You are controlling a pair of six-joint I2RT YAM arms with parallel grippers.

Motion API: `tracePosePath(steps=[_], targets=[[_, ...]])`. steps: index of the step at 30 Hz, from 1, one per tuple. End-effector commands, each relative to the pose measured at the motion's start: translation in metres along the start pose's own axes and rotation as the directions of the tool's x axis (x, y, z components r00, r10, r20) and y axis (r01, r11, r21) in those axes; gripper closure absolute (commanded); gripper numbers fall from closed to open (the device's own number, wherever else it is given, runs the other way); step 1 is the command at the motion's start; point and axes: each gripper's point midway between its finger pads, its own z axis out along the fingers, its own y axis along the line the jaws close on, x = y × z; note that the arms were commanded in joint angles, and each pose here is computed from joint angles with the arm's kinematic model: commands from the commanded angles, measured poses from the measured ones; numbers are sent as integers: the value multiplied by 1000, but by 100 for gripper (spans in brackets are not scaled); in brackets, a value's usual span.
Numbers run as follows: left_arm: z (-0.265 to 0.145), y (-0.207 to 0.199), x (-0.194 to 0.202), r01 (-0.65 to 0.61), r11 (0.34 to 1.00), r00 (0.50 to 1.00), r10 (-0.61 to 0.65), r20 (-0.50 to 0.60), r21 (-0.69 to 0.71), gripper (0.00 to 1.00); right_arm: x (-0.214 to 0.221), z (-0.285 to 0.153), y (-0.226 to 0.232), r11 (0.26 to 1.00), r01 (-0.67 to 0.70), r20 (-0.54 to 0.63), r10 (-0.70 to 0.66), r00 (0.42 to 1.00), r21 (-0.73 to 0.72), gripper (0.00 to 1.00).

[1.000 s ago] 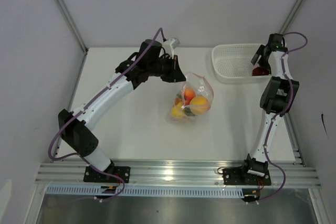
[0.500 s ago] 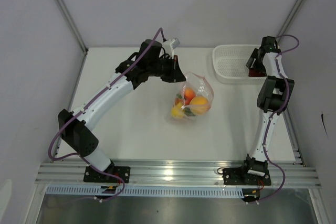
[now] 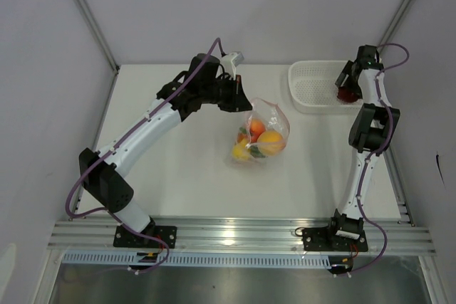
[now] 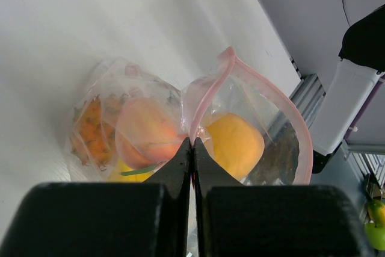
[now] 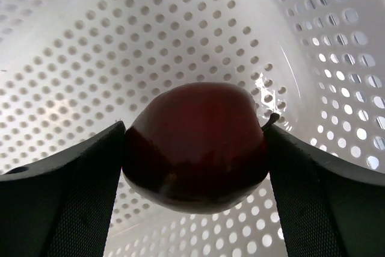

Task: Place the food in the zip-top bag and seal the zipper
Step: Pick up the fake fruit from the bin, then place the fake fruit in the zipper food storage bag.

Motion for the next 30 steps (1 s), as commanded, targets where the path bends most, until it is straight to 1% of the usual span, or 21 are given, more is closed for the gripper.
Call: tracePosePath(steps=[1,3,5,7,8,9,10,11,13,14,16,17,20,21,23,24,25,26,27,29,30], targets=[[-3,-3,-5,5,1000,1000,-6,16,15,99,-57,-49,23,995,-51,141,63,988,-90,67],[-2,-2,-5,11,1000,1000,-11,12,15,99,-68,-69,30,990,-61,159,81,984,-127,67],[-1,-2,-4,15,1000,1000,-15,8,19,99,-83,-105,43,982,-61,201,98,975,-181,68],[-1,-2,-4,14,1000,1000,-14,10,20,99,-80,-131,64,970,-40,203,90,975,-238,68],[0,-1,-4,12,1000,1000,-13,8,16,99,-79,-155,69,965,-24,216,83,973,-261,68],[0,-1,-5,9,1000,1000,-9,9,14,99,-76,-168,76,960,-11,223,76,972,-278,68],[0,0,-4,9,1000,1000,-9,5,9,99,-76,-208,93,946,34,267,57,962,-323,68],[1,2,-4,9,1000,1000,-9,1,2,100,-63,-215,97,944,51,258,37,966,-325,67],[0,1,-5,5,1000,1000,-5,1,0,99,-56,-250,110,930,93,295,18,955,-356,67],[-1,0,-6,4,1000,1000,-4,3,1,99,-46,-286,123,914,130,327,4,945,-385,67],[-2,1,-7,1,1000,1000,-1,6,-7,99,-33,-321,134,893,172,349,-18,937,-415,67],[-3,0,-9,-3,1000,1000,3,11,-7,99,-23,-359,143,870,215,389,-30,921,-443,67],[-3,0,-10,-3,1000,1000,3,6,-9,99,8,-399,150,840,288,413,-84,907,-461,67],[-3,0,-10,-6,1000,1000,6,6,-11,99,30,-425,156,804,327,425,-103,899,-497,67],[-4,-1,-11,-5,1000,1000,5,8,-9,99,54,-445,158,771,355,426,-120,896,-529,67],[-4,-1,-11,-2,1000,1000,3,8,-10,99,71,-472,159,731,367,433,-108,895,-575,67],[-4,-2,-11,-4,1000,1000,4,8,-7,100,93,-466,159,724,374,405,-143,903,-580,67],[-5,-2,-11,-4,1000,1000,4,10,-8,99,105,-470,158,710,381,396,-154,905,-593,67],[-6,-3,-13,-5,1000,1000,6,13,-6,100,120,-486,155,679,395,401,-159,902,-619,67],[-8,-4,-13,-9,1000,1000,9,18,-4,99,143,-479,149,681,405,377,-200,905,-611,67],[-8,-5,-14,-7,1000,1000,7,22,-1,99,152,-481,148,664,411,370,-211,905,-625,67]])
